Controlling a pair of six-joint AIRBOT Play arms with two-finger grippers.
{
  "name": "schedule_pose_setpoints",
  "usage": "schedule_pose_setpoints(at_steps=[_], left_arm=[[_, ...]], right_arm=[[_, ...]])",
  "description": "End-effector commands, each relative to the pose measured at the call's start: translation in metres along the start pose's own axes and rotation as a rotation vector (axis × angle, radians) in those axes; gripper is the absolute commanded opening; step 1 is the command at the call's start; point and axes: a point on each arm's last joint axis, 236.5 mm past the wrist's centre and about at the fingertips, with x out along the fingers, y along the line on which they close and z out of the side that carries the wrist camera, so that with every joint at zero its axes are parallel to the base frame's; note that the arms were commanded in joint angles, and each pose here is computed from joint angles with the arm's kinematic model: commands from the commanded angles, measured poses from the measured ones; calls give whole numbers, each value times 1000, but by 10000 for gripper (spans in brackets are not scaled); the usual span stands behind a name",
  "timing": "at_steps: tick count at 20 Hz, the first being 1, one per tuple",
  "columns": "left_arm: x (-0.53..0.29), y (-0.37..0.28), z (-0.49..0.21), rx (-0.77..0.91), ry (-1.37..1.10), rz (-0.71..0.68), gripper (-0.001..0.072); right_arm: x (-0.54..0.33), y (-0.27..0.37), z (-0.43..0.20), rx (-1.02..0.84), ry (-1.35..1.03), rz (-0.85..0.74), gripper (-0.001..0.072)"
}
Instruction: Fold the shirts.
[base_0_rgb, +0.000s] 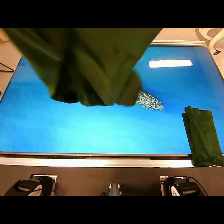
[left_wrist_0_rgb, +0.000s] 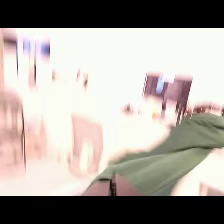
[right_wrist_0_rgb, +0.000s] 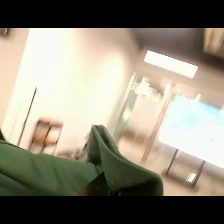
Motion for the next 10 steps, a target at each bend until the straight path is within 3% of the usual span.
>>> schedule_pose_setpoints(at_steps=[1,5,10], left_arm=[[-39,-50,77,90,-174,-31,23],[-17,-5,38,6,-47,66,23],[36,113,-137,-221,390,246,24]], right_arm=[[-46,-17,95,-171,-156,-94,22],[-38,-30,37,-168,79,-124,22],[10,-41,-136,-90,587,-82,22]])
